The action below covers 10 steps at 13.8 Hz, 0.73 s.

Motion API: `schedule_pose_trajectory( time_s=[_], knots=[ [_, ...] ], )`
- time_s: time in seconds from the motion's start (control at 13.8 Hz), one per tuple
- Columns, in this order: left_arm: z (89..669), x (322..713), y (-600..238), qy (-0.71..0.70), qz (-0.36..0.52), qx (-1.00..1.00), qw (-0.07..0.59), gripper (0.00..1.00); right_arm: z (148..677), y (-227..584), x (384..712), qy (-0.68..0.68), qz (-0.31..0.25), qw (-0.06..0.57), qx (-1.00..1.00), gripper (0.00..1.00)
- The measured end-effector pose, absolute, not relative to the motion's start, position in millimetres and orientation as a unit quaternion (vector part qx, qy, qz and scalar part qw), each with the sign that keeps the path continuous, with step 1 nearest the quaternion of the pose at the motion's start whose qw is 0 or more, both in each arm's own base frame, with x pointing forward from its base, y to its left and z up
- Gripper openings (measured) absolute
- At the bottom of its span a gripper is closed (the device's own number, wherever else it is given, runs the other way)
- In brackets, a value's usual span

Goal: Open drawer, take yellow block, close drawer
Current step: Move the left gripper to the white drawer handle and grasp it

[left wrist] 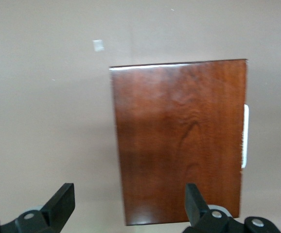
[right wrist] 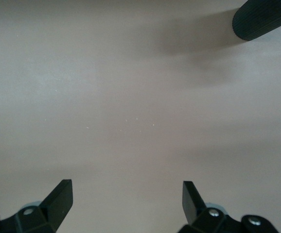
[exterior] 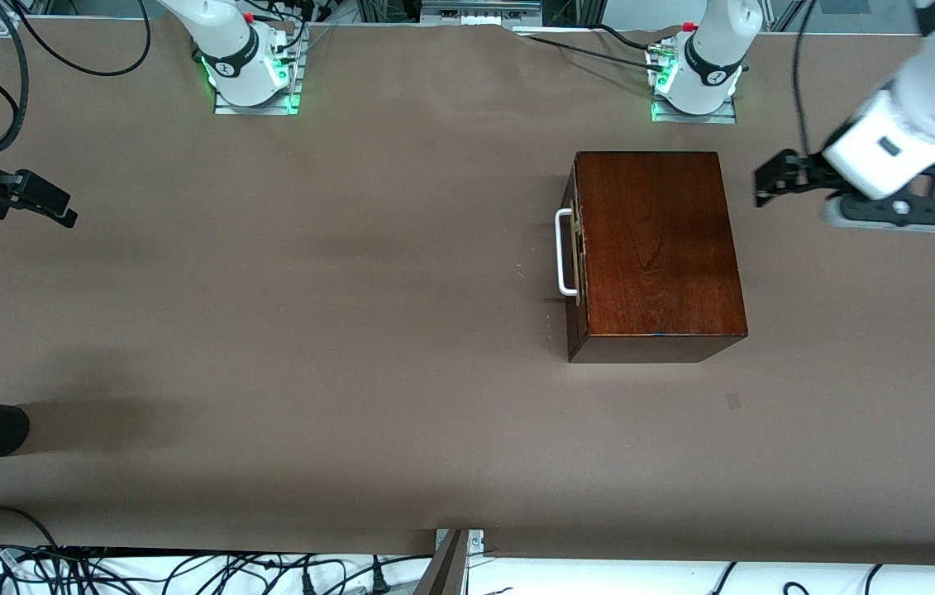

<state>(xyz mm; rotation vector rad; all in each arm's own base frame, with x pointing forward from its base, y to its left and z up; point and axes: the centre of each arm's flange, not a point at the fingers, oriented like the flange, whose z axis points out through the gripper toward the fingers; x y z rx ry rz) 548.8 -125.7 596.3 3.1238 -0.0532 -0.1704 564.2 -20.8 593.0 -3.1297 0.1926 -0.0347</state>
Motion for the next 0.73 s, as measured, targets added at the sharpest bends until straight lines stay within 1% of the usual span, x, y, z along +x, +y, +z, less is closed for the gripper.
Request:
schedule_pose_trajectory(
  time_s=[0.44, 0.58, 0.73],
  knots=[
    [547, 518, -273, 0.0, -0.078, 0.996, -0.045, 1.0, 593, -21, 564, 0.062, -0.011, 0.003, -0.998, 1.0],
    [521, 498, -326, -0.01, -0.075, 0.994, -0.08, 1.0, 593, -21, 564, 0.062, -0.011, 0.003, -0.998, 1.0],
    [494, 476, -383, -0.005, -0.058, 0.994, -0.091, 1.0, 593, -22, 564, 0.062, -0.011, 0.003, -0.998, 1.0]
  ],
)
